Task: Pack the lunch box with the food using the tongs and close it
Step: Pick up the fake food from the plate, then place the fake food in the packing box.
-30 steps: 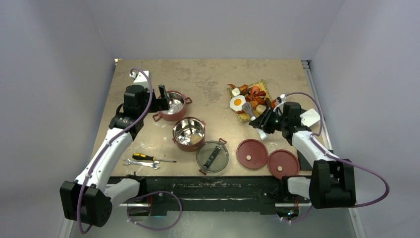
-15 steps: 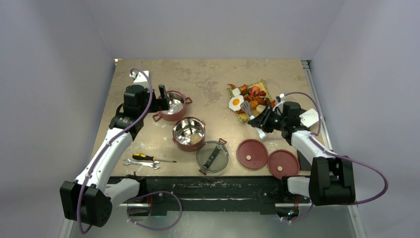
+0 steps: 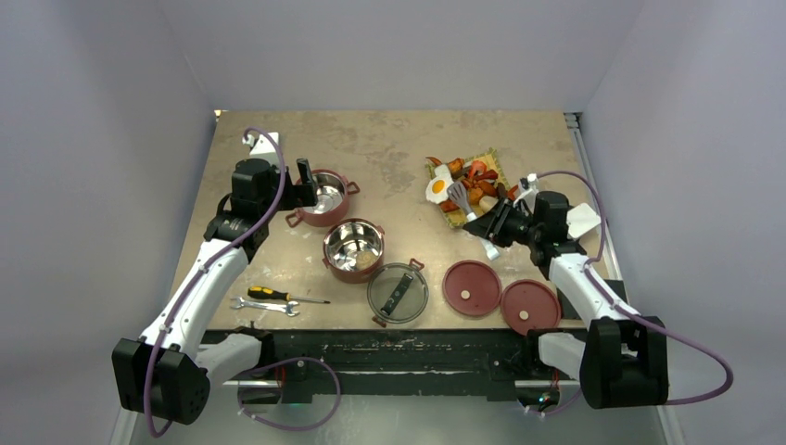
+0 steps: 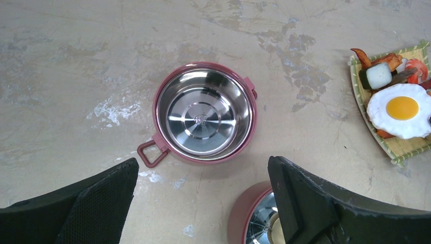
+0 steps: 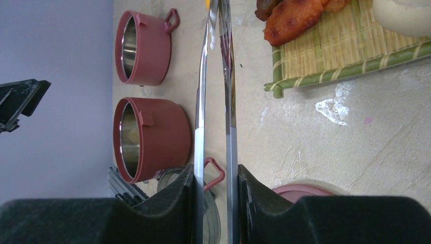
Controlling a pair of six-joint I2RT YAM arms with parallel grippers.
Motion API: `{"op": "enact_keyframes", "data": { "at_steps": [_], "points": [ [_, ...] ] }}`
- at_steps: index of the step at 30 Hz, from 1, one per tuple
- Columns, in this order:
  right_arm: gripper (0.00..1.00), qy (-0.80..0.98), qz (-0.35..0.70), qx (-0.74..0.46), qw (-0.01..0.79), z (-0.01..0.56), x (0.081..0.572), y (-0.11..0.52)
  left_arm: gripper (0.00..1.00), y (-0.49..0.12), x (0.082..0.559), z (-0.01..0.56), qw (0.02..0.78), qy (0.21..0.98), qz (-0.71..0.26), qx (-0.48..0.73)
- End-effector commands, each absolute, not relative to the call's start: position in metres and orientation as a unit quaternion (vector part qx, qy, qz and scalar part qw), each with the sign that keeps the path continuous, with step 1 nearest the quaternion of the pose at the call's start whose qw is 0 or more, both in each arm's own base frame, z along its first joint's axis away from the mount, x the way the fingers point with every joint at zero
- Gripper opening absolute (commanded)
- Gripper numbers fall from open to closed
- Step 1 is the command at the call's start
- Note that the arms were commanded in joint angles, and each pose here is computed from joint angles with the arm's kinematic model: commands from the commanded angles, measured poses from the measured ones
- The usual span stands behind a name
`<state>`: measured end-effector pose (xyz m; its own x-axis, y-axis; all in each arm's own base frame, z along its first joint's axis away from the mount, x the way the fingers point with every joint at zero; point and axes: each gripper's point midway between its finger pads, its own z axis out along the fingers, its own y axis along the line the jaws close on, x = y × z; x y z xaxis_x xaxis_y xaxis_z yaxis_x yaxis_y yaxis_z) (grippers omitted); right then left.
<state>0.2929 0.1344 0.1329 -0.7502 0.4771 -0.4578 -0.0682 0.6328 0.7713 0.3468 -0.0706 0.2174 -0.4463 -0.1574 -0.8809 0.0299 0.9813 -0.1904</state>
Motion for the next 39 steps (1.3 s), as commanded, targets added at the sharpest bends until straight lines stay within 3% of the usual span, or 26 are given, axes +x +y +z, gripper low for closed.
{"op": "enact_keyframes", "data": {
  "at_steps": [1,19,32,39],
  "points": [
    [0.0,0.816,0.44,0.093,0.362,0.163,0.295,0.14,0.99,-0.069,0.35,0.224,0.535,0.839,-0.091,-0.039],
    [0.0,0.788,0.49,0.027,0.372,0.218,0.275,0.166,0.99,-0.059,0.348,0.237,0.556,0.826,-0.076,-0.057],
    [0.0,0.753,0.549,-0.047,0.359,0.261,0.293,0.26,0.99,-0.056,0.343,0.252,0.584,0.805,-0.081,-0.065],
    [0.0,0.754,0.558,-0.076,0.338,0.256,0.32,0.31,0.99,-0.055,0.343,0.253,0.586,0.804,-0.082,-0.065]
  ]
}}
